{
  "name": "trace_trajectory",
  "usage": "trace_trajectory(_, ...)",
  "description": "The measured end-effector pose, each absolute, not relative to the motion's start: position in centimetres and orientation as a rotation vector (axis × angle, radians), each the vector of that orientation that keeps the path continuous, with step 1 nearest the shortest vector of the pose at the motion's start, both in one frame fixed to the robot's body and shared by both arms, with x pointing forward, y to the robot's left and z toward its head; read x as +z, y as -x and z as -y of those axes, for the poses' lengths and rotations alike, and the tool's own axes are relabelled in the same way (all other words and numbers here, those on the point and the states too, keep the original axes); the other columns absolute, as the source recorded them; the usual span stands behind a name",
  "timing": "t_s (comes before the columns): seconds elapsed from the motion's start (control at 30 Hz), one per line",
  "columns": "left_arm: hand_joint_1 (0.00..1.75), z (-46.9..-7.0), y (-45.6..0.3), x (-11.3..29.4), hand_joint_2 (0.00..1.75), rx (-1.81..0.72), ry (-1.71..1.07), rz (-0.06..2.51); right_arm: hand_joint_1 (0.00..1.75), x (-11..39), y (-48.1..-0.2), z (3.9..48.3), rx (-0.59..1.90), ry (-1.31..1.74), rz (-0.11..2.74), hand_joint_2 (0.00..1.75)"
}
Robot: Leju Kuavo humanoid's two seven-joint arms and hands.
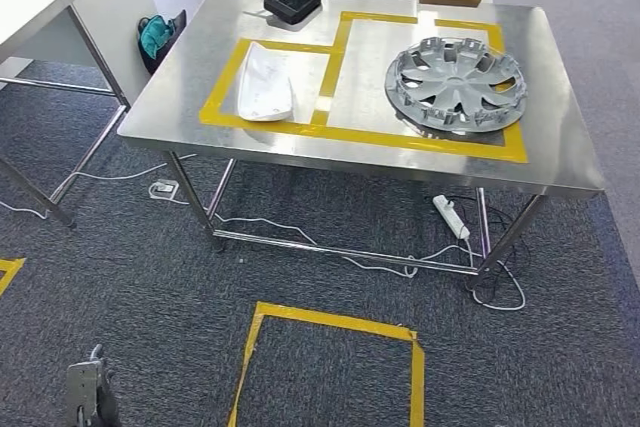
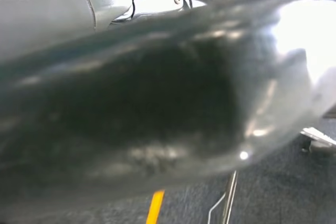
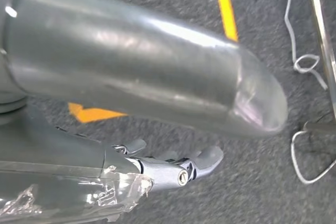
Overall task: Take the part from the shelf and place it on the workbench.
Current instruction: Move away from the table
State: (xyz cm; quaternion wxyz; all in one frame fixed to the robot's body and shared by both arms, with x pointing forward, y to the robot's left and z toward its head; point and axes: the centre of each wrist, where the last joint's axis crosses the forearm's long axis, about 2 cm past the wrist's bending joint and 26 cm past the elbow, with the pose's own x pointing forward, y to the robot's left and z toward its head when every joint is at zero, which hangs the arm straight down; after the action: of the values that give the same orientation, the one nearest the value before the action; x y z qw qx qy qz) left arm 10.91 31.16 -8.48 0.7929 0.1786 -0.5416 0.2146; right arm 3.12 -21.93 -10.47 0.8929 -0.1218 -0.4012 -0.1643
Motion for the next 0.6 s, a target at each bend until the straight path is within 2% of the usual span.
trace_trajectory(0.6, 0.00, -30.97, -10.60, -8.83, 0.00, 0.472, -0.377, 1.133, 0.00, -10.49, -2.80, 21.90, -0.349, 0.257, 0.824, 0.00)
